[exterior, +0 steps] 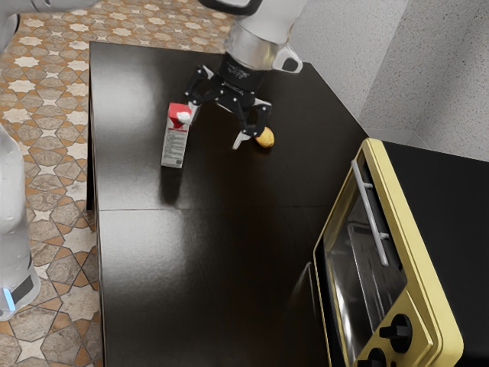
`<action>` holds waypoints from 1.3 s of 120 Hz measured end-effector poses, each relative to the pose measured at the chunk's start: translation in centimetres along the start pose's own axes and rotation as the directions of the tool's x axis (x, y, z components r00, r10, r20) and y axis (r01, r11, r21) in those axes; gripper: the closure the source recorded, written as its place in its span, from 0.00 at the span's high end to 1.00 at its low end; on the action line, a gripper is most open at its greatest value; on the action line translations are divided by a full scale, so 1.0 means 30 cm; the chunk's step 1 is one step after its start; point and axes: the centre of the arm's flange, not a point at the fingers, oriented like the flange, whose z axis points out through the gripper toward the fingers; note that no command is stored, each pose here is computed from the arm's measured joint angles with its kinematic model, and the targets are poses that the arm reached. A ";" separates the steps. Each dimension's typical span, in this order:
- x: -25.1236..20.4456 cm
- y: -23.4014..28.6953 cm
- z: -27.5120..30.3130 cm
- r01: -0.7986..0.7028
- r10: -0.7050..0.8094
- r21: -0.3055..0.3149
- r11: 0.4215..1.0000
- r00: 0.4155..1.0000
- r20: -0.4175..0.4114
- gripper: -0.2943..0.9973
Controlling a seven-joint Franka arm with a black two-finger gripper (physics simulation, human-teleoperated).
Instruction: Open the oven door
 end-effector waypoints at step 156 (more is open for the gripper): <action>-0.617 0.363 -0.101 0.413 -0.459 -0.575 0.706 0.885 0.072 0.77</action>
